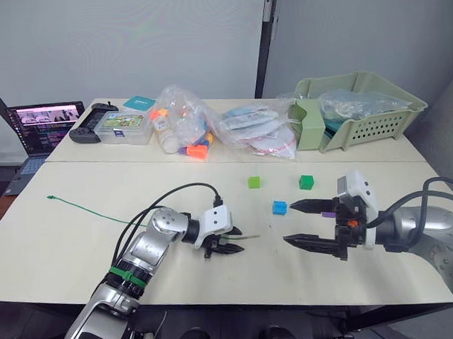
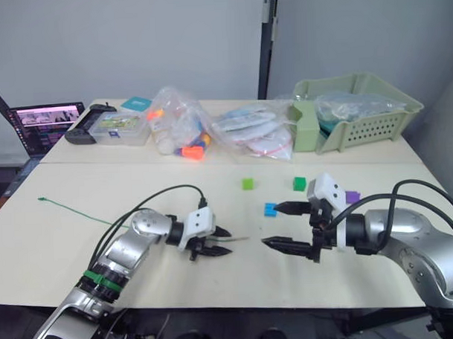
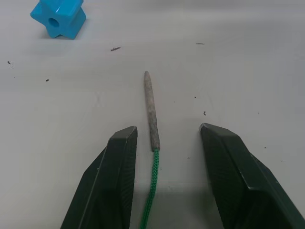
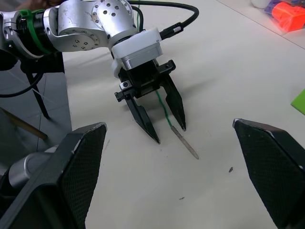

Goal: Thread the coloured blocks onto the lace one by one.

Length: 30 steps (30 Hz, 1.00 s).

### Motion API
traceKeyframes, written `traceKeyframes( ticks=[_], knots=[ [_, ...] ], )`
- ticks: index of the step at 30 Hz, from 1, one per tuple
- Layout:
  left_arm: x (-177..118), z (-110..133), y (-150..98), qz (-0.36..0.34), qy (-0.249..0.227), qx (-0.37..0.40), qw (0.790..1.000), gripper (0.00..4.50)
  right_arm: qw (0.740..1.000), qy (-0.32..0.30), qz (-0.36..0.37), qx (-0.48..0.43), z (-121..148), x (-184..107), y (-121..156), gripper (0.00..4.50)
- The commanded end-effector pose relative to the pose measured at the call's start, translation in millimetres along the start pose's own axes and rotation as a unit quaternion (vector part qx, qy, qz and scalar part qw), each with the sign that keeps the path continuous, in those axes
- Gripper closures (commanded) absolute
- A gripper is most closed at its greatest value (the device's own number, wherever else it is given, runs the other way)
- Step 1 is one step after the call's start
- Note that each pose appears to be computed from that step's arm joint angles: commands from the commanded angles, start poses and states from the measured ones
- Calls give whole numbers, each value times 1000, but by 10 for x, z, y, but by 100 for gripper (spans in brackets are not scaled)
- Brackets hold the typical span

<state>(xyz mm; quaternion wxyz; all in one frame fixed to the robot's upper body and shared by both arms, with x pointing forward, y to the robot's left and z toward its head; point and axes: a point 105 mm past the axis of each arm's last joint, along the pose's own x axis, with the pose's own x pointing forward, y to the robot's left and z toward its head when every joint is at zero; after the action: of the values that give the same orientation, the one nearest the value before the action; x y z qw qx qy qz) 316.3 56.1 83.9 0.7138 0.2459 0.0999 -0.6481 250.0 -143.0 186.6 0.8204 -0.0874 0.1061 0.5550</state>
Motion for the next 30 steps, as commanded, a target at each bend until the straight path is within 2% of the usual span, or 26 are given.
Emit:
traceKeyframes(
  ticks=[1, 3, 6, 10, 11, 13, 17, 22, 24, 27, 30],
  knots=[
    [11, -11, 52, 12, -7, -5, 1000, 228, 1000, -12, 1, -22, 90, 15, 20, 0],
    [32, -40, 64, 11, -1, -12, 1000, 228, 1000, -12, 0, -23, 91, 20, 17, 0],
    [46, -55, 60, 7, 3, -19, 1000, 301, 1000, -12, -2, -24, 91, 26, 14, 0],
    [56, -124, 46, 8, 21, -31, 999, 437, 1000, -12, -3, -25, 92, 42, 15, 0],
    [58, -137, 56, 14, 26, -36, 999, 448, 1000, -12, -3, -25, 93, 43, 17, 0],
    [58, -149, 74, 21, 30, -44, 998, 448, 1000, -13, -3, -25, 94, 49, 15, 0],
    [-2, 13, 43, 1, -2, -38, 999, 448, 1000, -10, -3, -28, 96, 44, 1, 0],
    [-86, 100, 101, 13, -7, -20, 1000, 448, 1000, -11, -2, -27, 97, 45, -1, 0],
    [-142, 220, 122, 17, -24, -12, 1000, 448, 1000, -15, -9, -19, 95, 34, -21, 0],
    [-272, 401, 131, 19, -49, 4, 999, 448, 998, -23, -50, 14, 55, -31, -107, 0],
    [-362, 485, 122, 19, -62, 9, 998, 448, 995, -35, -92, 17, 32, -126, -187, 0]
  ],
)
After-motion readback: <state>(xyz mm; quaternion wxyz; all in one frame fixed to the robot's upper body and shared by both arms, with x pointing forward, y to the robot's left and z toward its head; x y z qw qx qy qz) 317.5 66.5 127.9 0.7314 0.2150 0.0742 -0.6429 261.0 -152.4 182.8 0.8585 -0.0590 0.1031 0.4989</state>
